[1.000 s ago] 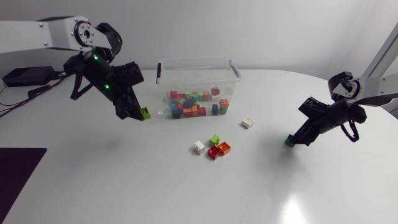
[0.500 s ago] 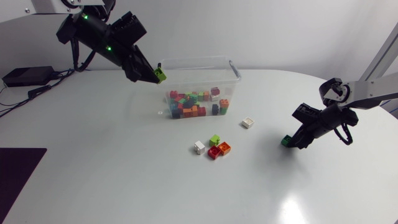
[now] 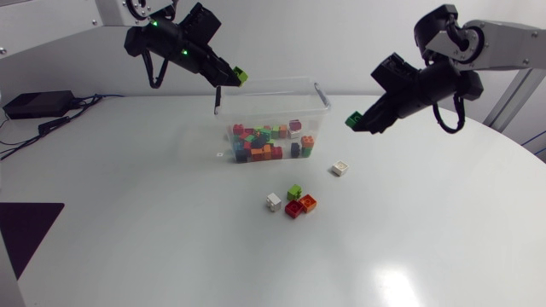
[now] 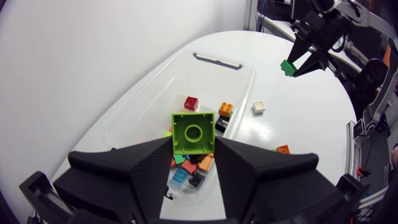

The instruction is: Place the duplo bricks in the container

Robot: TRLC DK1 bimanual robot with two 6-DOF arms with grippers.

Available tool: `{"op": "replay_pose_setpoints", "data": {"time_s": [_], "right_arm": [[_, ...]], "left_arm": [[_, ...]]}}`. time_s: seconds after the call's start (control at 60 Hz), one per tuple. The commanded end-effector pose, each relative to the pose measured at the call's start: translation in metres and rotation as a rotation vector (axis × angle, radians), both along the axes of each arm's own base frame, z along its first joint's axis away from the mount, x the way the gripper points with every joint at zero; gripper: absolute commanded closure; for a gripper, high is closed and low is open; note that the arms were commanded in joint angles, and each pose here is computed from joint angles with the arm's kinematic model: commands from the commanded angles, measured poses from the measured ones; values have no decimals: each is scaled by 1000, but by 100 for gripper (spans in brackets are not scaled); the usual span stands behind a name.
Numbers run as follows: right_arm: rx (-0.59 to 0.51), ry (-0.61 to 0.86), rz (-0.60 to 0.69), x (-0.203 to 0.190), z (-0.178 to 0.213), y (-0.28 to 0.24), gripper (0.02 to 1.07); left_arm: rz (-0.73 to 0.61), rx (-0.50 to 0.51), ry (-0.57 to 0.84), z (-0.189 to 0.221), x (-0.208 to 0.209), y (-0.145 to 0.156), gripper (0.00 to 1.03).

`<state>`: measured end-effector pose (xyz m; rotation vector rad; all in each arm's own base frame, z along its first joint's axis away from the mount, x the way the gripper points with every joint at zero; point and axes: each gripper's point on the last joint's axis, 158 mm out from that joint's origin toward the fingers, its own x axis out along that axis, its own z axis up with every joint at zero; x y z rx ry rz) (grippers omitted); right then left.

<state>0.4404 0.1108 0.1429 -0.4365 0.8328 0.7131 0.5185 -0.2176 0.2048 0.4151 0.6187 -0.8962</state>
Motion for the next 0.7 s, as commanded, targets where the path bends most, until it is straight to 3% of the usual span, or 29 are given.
{"op": "replay_pose_setpoints", "data": {"time_s": [0.0, 0.383, 0.483, 0.5, 0.517, 0.533, 0.567, 0.583, 0.6, 0.683], "right_arm": [[52, -31, -14, 16, 18, 24, 77], [157, -131, -16, 91, 35, 93, 77], [174, -145, -27, 111, 26, 105, 75], [173, -147, -26, 113, 24, 108, 72], [166, -145, -26, 118, 19, 112, 60], [162, -143, -27, 120, 16, 114, 50], [149, -146, -31, 125, 11, 116, 30], [147, -147, -32, 125, 10, 116, 28], [132, -148, -31, 127, 6, 120, 9], [130, -159, -33, 125, 13, 115, 6]], "left_arm": [[18, -39, 3, 0, 14, -10, 61], [128, -86, -24, -24, 79, -13, 55], [167, -88, -38, -28, 94, -9, 36], [169, -87, -38, -28, 94, -9, 34], [176, -85, -41, -31, 97, -8, 21], [176, -83, -43, -30, 98, -9, 16], [183, -79, -44, -31, 99, -7, 11], [183, -79, -44, -31, 99, -7, 11], [183, -78, -41, -31, 98, -7, 10], [182, -76, -35, -24, 92, -4, 7]]}}
